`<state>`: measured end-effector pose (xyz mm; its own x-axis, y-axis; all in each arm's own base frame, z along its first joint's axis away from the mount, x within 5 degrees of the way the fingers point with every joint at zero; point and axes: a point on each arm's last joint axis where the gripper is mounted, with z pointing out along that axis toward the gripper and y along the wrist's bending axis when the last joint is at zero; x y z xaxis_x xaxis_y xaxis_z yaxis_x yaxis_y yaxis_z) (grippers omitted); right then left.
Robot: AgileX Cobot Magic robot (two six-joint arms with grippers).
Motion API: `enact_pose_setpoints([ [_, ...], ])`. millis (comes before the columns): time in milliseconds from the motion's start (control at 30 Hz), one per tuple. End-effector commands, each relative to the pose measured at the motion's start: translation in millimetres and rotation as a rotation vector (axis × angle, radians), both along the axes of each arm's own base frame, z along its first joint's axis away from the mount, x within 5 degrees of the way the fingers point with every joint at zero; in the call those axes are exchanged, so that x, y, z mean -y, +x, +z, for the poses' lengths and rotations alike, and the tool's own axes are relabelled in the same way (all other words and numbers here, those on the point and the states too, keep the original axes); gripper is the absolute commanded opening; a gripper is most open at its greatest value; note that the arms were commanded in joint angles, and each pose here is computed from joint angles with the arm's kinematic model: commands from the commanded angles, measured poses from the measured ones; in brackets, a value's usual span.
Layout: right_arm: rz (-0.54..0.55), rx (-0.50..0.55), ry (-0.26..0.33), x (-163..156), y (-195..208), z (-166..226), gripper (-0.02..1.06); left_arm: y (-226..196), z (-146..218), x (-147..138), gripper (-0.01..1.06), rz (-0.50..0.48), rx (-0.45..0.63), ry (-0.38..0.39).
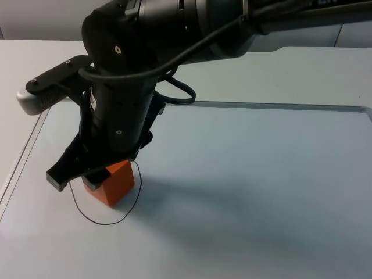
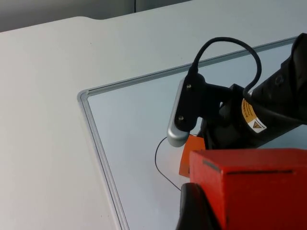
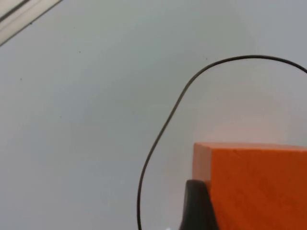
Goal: Pick up one cube with the left hand and another cube with the right hand. First place the cube in the right hand at the target position, then stack the cube in the left hand on top.
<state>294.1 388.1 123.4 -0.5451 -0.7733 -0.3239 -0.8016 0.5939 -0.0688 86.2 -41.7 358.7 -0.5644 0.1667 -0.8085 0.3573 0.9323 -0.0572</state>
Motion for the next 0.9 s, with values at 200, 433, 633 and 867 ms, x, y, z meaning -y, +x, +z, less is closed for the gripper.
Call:
enact_pose_setpoints([
  [200, 0.004, 0.014, 0.015, -3.1, -0.3, 4.4, 0.00, -1.0, 0.3, 0.2, 0.00, -0.003, 0.007, -0.011],
  [433, 0.003, 0.011, 0.011, -2.8, -0.5, 4.3, 0.13, -1.0, 0.3, 0.2, 0.00, -0.003, 0.007, -0.011],
  [633, -0.001, 0.009, 0.011, -2.6, -0.6, 4.2, 0.30, -1.0, 0.3, 0.2, 0.00, -0.003, 0.007, -0.011],
  [867, -0.007, 0.000, 0.017, -3.1, -1.3, 4.2, 0.35, -1.0, 0.3, 0.2, 0.00, -0.003, 0.007, -0.011],
])
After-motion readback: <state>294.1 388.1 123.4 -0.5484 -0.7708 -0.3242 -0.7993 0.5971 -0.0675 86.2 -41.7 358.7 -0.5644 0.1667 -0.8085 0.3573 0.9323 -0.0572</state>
